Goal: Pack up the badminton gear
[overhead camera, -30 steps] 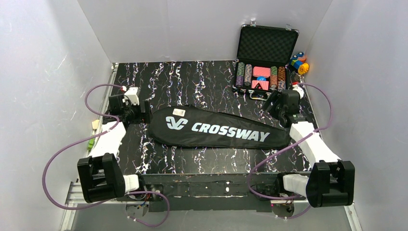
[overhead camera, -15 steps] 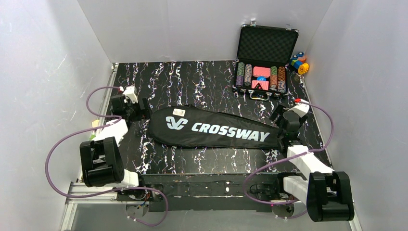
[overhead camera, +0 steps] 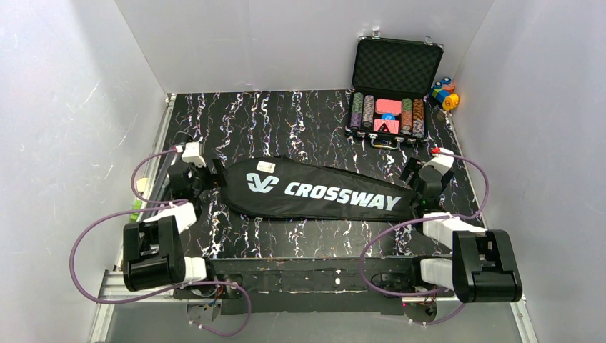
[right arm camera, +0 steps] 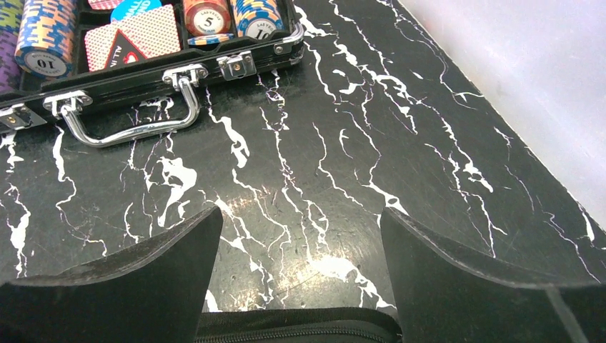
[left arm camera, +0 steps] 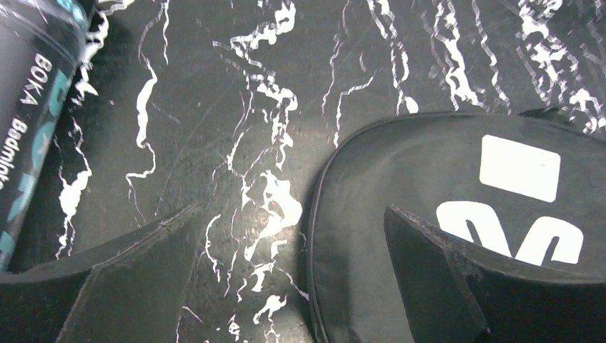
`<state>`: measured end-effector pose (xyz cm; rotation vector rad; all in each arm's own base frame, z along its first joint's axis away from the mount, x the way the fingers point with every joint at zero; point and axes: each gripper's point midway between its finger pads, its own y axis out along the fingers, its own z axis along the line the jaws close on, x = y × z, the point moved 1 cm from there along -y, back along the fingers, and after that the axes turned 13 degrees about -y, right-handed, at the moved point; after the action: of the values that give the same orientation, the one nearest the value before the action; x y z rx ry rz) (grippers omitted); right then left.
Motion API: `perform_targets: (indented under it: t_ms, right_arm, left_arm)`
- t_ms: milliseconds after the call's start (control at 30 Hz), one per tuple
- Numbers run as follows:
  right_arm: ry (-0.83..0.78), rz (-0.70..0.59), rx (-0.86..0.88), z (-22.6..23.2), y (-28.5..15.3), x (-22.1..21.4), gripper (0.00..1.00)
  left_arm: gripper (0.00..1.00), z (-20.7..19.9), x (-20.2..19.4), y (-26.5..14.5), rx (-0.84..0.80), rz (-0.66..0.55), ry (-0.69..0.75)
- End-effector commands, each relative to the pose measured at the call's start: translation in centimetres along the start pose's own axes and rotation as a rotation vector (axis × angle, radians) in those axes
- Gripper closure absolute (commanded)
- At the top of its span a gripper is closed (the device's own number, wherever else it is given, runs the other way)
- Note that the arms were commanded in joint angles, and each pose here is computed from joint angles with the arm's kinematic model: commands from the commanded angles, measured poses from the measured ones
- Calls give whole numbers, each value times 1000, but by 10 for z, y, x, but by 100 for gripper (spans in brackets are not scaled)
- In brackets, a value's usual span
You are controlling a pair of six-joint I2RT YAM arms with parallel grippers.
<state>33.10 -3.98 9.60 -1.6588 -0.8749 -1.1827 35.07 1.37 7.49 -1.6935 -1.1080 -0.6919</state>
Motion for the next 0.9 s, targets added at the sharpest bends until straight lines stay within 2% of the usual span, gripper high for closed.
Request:
perform_targets:
  t_ms: [0, 100, 200, 267, 333, 400, 500, 600, 700, 767, 867]
  right_arm:
    - [-9, -109, 35, 6, 10, 27, 11]
    - [-30, -128, 83, 14, 9, 25, 11]
    - [-27, -168, 101, 15, 4, 27, 10]
    - [-23, -234, 124, 15, -7, 22, 10]
    - [-14, -356, 120, 10, -22, 25, 10]
    - [-17, -400, 137, 11, -29, 30, 10]
    - [-17, -337, 143, 13, -25, 22, 10]
    - [-37, -277, 135, 17, -9, 23, 10]
    - [-76, -145, 173, 27, 12, 18, 9]
    - [-51, -133, 216, 24, 16, 18, 9]
    - [-48, -131, 222, 23, 16, 17, 9]
  left_arm:
    - [2, -16, 50, -9, -59, -228, 43]
    - [2, -20, 60, -14, -90, -324, 40]
    - [2, -20, 55, -12, -96, -327, 41]
    - [2, -12, 50, -15, -66, -357, 23]
    - [2, -15, 42, -18, -101, -385, 53]
    - [2, -21, 35, -24, -157, -436, 94]
    - [2, -28, 23, -20, -223, -431, 121]
    - [2, -23, 24, -9, -158, -363, 120]
    - [2, -23, 23, 12, -91, -275, 124]
    - [2, -24, 23, 20, -16, -277, 151]
    - [2, -25, 22, 19, -16, -269, 149]
